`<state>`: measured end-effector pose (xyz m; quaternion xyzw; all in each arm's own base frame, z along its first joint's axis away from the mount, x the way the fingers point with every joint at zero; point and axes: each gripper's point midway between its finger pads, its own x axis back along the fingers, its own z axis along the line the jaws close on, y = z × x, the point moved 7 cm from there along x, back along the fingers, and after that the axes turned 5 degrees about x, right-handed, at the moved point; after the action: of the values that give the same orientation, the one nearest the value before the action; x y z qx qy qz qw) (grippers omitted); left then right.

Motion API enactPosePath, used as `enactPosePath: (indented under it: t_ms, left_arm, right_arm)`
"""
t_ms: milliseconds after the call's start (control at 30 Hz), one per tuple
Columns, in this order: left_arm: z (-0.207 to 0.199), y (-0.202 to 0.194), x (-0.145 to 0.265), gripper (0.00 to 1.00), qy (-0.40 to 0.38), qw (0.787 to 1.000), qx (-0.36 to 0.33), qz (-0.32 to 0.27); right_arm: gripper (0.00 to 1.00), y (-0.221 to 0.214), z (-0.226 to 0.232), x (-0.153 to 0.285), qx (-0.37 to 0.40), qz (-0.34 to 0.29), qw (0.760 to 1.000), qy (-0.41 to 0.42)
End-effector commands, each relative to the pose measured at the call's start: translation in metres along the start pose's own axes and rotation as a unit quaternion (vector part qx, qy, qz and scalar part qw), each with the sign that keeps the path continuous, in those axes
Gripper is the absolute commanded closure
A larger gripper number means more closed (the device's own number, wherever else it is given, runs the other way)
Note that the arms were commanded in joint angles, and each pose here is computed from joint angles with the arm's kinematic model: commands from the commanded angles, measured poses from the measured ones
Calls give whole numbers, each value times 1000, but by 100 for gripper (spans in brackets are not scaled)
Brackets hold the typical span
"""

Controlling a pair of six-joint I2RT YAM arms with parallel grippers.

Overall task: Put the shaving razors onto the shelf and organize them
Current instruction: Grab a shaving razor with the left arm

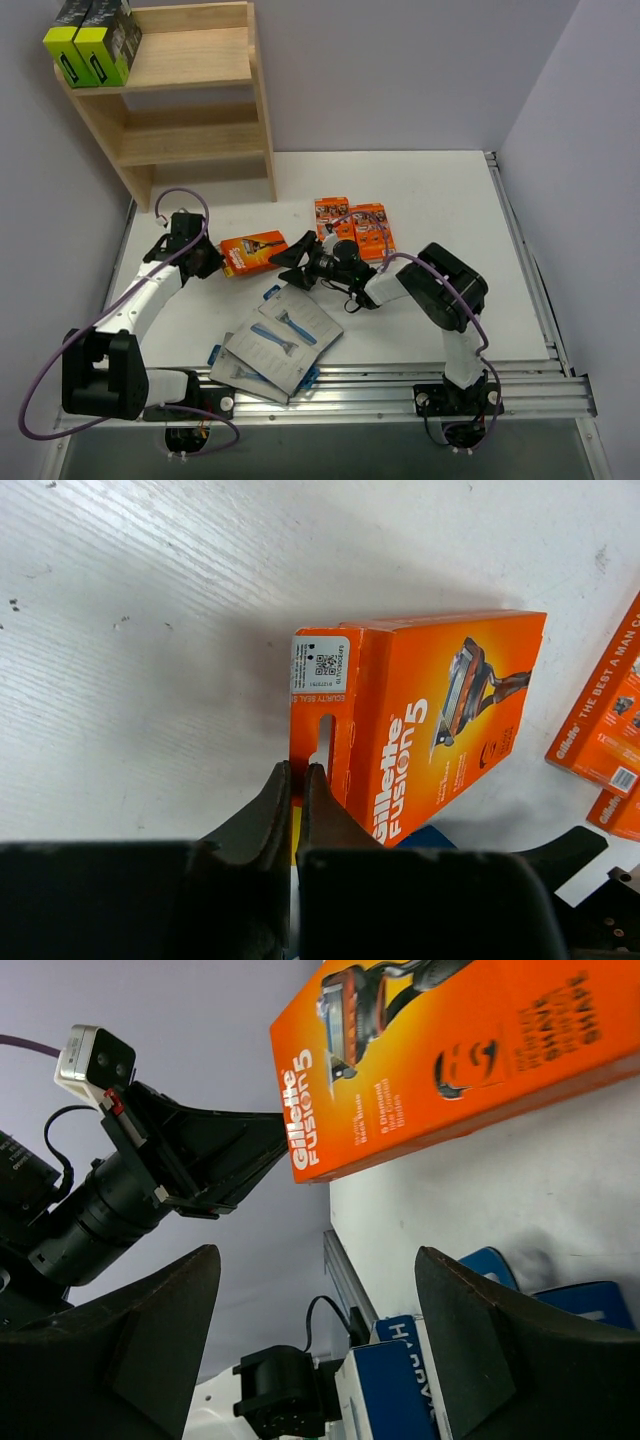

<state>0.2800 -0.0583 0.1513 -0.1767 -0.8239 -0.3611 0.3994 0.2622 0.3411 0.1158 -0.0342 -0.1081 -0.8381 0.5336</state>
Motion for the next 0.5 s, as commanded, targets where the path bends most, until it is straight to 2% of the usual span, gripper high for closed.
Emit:
enactPosePath:
  t_ms: [0, 467]
  left_arm:
    - [-9, -3, 12, 98, -27, 999, 20, 4]
    - [-27, 1, 33, 98, -46, 998, 34, -17]
  right_arm:
    - [25, 1, 23, -9, 12, -10, 999, 31]
    - [24, -18, 26, -28, -4, 12, 1000, 27]
